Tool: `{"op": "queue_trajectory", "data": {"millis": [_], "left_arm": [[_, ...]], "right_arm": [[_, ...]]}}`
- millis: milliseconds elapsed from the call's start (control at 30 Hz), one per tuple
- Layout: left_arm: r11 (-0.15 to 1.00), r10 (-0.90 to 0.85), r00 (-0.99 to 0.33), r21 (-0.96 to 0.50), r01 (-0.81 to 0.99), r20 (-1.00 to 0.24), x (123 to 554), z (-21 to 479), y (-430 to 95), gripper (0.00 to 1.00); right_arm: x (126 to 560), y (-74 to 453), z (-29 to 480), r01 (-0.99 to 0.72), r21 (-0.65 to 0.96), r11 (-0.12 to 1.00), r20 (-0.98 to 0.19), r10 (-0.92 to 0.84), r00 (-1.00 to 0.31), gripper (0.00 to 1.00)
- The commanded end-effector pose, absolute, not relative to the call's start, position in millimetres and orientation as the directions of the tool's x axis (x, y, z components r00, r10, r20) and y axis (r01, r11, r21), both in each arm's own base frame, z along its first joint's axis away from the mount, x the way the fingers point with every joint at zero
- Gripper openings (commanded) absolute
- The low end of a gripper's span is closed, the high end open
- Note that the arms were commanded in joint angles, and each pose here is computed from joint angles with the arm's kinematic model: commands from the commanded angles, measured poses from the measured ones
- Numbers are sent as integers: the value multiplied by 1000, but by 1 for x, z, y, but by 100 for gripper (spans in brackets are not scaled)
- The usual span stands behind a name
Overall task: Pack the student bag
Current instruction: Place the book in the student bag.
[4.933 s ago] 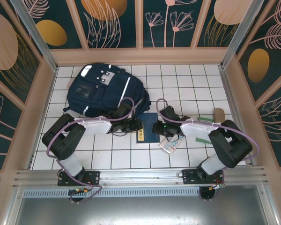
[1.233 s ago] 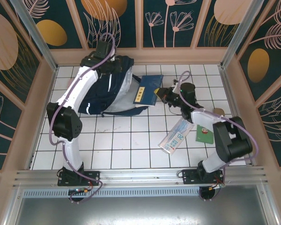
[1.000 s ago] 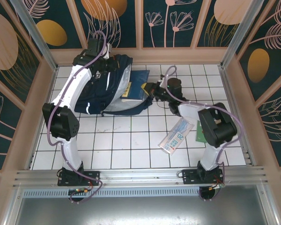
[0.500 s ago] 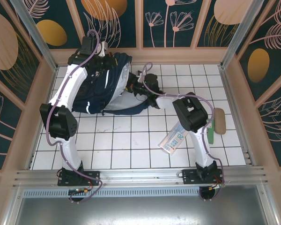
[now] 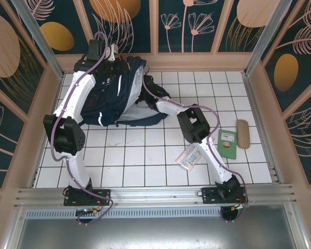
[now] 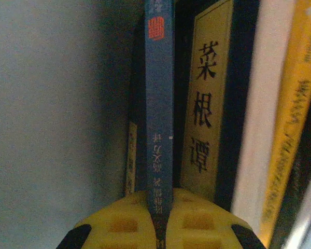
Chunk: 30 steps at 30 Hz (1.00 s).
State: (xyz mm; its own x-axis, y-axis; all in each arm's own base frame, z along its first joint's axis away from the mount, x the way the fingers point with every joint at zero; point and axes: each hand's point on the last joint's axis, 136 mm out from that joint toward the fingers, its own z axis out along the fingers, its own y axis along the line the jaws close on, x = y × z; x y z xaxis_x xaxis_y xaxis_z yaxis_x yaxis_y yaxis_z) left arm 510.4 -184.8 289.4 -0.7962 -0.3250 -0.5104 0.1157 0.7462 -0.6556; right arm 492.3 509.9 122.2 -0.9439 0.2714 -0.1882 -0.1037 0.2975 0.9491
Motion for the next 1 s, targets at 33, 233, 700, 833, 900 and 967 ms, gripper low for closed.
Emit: {"op": "queue_trajectory", "data": {"millis": [33,233,700,833,900,967], "left_arm": [[650,-363,-676,-694,310,-641,504,383,-195,0],[669,-361,-675,-683,292,-643,507,375,-189,0],[688,-354,-709,-683,243,-610,512,338,-185,0],[671,-364,-735,-709,219,-572,510,318,-188,0],[667,-373,-745,-718,199,-553,508,305,-188,0],[672,-376,-753,-718,179,-540,506,290,-187,0]], "right_arm": [[480,519,123,-115,928,354,-195,199,-961,32],[470,501,146,-163,907,389,-248,180,-952,51],[449,421,162,-148,854,498,-296,232,-927,57],[436,377,159,-107,829,548,-306,287,-908,56],[431,355,160,-92,815,573,-319,308,-896,56],[419,337,155,-71,794,604,-322,318,-892,56]]}}
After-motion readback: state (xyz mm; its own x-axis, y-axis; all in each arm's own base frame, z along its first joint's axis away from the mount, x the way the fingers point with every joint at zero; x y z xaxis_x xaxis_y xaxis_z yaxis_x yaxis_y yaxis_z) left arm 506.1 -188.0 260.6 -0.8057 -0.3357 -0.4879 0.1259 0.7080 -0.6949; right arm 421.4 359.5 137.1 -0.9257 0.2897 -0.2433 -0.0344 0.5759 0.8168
